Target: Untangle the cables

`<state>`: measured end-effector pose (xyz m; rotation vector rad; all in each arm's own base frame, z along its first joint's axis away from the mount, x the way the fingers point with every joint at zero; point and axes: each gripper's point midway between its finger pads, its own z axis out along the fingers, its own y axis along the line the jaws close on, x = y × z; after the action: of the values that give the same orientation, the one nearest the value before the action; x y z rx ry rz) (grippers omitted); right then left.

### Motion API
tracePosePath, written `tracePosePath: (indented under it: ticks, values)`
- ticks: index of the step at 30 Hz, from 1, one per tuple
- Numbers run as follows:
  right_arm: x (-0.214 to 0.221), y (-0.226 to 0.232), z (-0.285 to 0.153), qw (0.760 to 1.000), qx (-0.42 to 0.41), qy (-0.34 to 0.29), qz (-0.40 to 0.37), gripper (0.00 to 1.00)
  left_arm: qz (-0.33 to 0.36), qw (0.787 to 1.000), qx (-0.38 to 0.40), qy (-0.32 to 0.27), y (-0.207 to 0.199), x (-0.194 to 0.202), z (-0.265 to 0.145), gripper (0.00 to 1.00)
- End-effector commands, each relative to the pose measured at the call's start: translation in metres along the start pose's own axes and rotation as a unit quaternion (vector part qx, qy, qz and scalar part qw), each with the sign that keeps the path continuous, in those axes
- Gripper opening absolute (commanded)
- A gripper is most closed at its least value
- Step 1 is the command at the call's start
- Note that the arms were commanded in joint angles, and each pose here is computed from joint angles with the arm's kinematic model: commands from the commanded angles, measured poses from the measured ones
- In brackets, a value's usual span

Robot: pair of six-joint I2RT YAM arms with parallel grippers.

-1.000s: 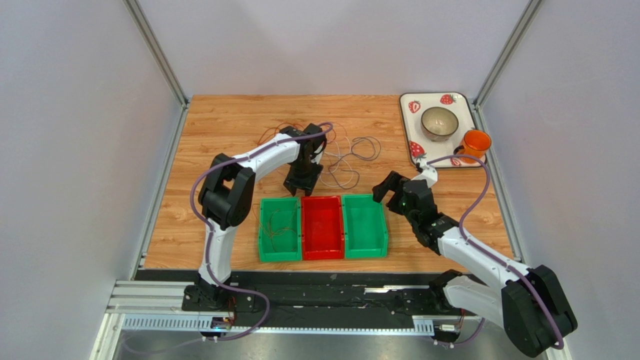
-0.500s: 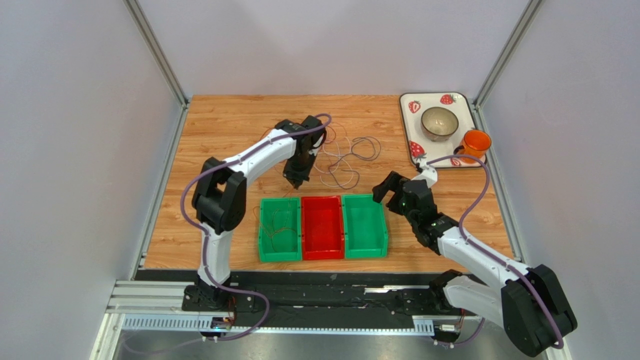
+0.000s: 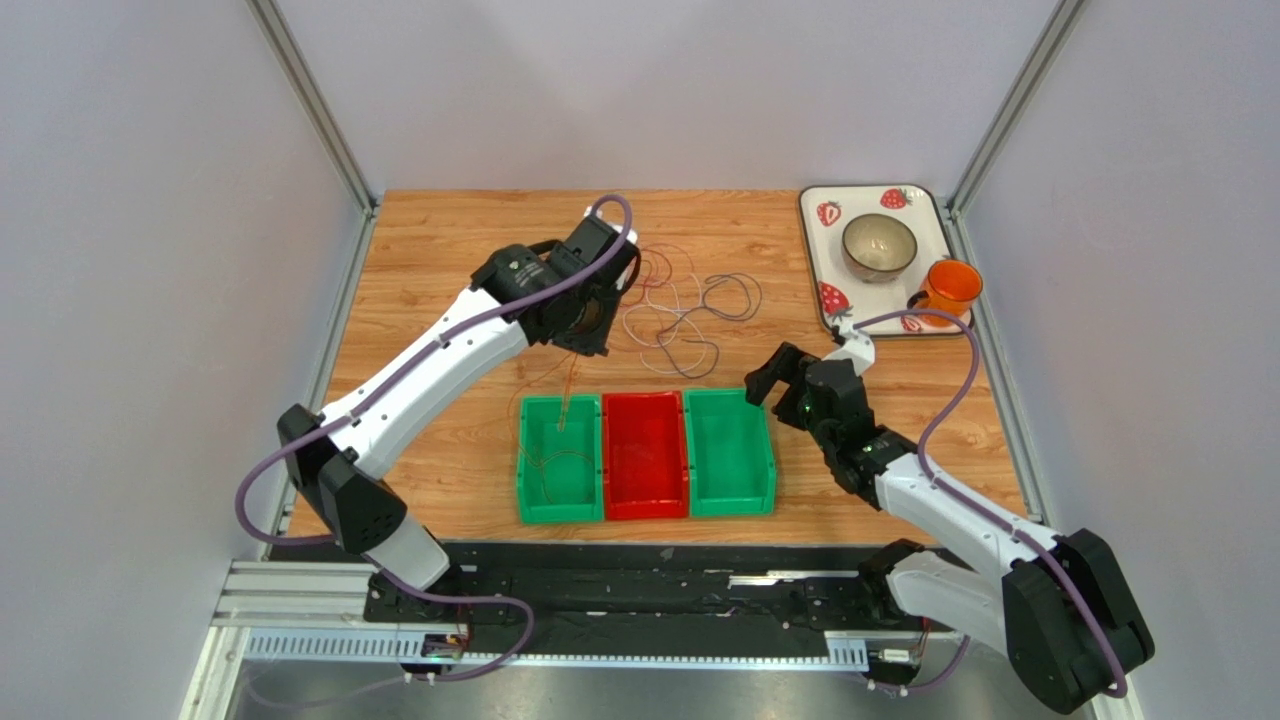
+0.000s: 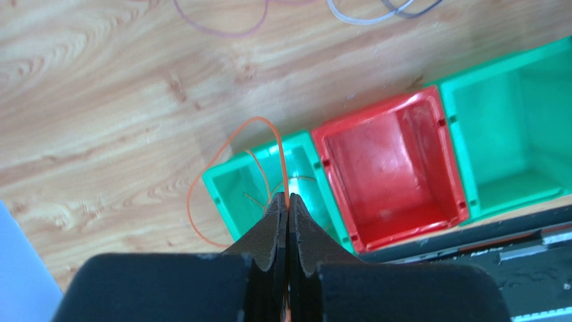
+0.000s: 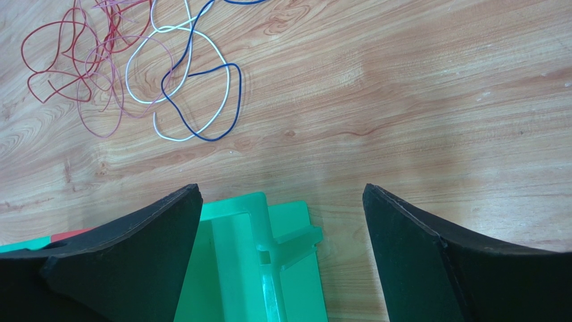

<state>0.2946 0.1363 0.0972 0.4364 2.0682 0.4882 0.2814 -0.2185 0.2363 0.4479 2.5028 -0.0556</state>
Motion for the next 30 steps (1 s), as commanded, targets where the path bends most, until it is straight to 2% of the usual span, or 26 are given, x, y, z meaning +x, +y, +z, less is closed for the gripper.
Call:
tracePosePath:
  ticks: [1,9,16,20,25,30]
  values:
    - [-0.020,0.016,0.000,0.999,-0.018,-0.025,0.010,0.95,-0.040,0.999,0.004,0.006,-0.001,0.028,-0.008,0.00]
    - [-0.021,0.015,0.000,0.999,-0.016,-0.025,0.012,0.95,-0.089,0.988,0.123,-0.013,-0.029,0.058,-0.020,0.00]
    - [-0.020,0.015,0.000,1.000,-0.015,-0.025,0.011,0.95,-0.099,0.978,0.182,-0.016,-0.053,0.067,-0.040,0.00]
    - [-0.020,0.015,0.000,1.000,-0.014,-0.025,0.012,0.95,-0.115,0.977,0.181,-0.002,-0.056,0.079,-0.032,0.00]
    - [-0.020,0.015,-0.001,1.000,-0.015,-0.024,0.011,0.95,-0.145,0.962,0.226,-0.052,-0.068,0.071,-0.028,0.00]
    - [-0.021,0.015,-0.001,0.999,-0.014,-0.026,0.012,0.95,-0.167,0.963,0.198,-0.079,-0.055,0.069,-0.016,0.00]
